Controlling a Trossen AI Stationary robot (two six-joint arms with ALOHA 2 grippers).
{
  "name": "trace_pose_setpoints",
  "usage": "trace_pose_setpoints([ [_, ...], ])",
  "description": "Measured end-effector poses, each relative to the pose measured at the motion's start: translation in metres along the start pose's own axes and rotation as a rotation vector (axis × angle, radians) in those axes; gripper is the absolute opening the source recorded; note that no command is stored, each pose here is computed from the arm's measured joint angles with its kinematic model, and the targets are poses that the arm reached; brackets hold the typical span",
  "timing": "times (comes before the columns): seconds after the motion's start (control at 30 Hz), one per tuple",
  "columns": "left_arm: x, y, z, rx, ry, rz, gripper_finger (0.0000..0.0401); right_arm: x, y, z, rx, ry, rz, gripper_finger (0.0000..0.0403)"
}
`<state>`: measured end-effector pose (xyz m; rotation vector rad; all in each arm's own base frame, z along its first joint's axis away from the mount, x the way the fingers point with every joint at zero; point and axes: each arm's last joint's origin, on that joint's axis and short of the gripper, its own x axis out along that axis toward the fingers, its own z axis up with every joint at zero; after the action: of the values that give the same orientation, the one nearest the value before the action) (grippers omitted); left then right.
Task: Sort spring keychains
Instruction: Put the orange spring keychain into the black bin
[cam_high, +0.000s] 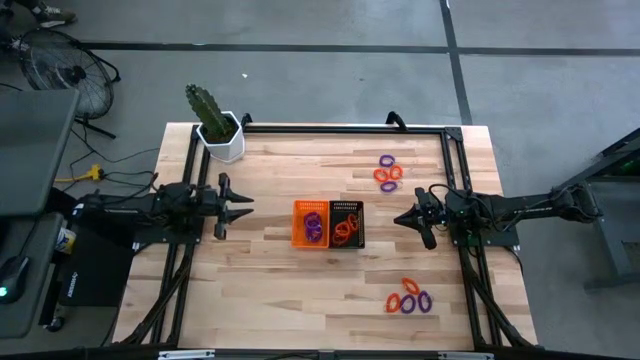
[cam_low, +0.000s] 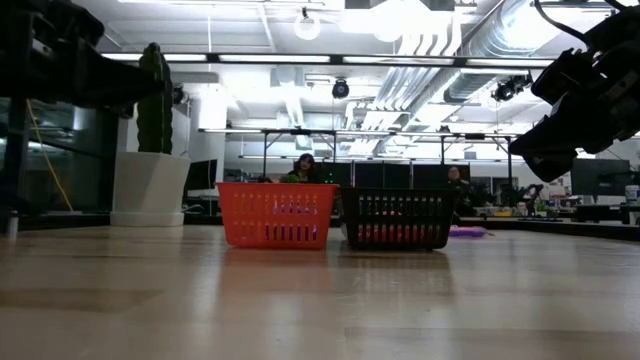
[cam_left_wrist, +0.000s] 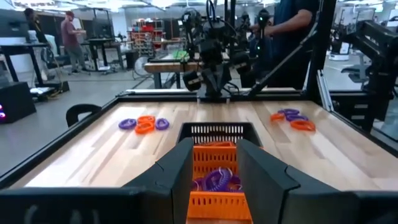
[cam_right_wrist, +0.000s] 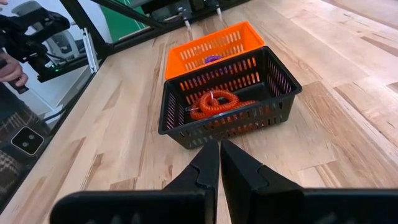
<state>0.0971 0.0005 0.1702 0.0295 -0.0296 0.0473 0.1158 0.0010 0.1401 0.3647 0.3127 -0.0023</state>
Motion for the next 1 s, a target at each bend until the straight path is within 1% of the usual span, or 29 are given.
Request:
trace_pose_setpoints([
  [0.13, 0.0008, 0.0017, -0.0018, 0.003, 0.017, -0.016, 0.0122, 0.0000, 0.0000, 0.0000, 0.000, 0.000, 0.000, 0.0012],
  [0.23, 0.0013, 0.0031, -0.0032, 0.004, 0.032, -0.003, 0.0122, 0.0000, 0.0000, 0.0000, 0.000, 0.000, 0.000, 0.0012],
  [0.4, 0.0013, 0.0034, -0.0032, 0.019, 0.030, -0.003, 0.0122, 0.0000, 0.0000, 0.0000, 0.000, 0.000, 0.000, 0.0012],
  [1.0, 0.0013, 0.0030, -0.0033, 0.019, 0.030, -0.018, 0.0122, 0.0000, 0.0000, 0.0000, 0.000, 0.000, 0.000, 0.0012],
])
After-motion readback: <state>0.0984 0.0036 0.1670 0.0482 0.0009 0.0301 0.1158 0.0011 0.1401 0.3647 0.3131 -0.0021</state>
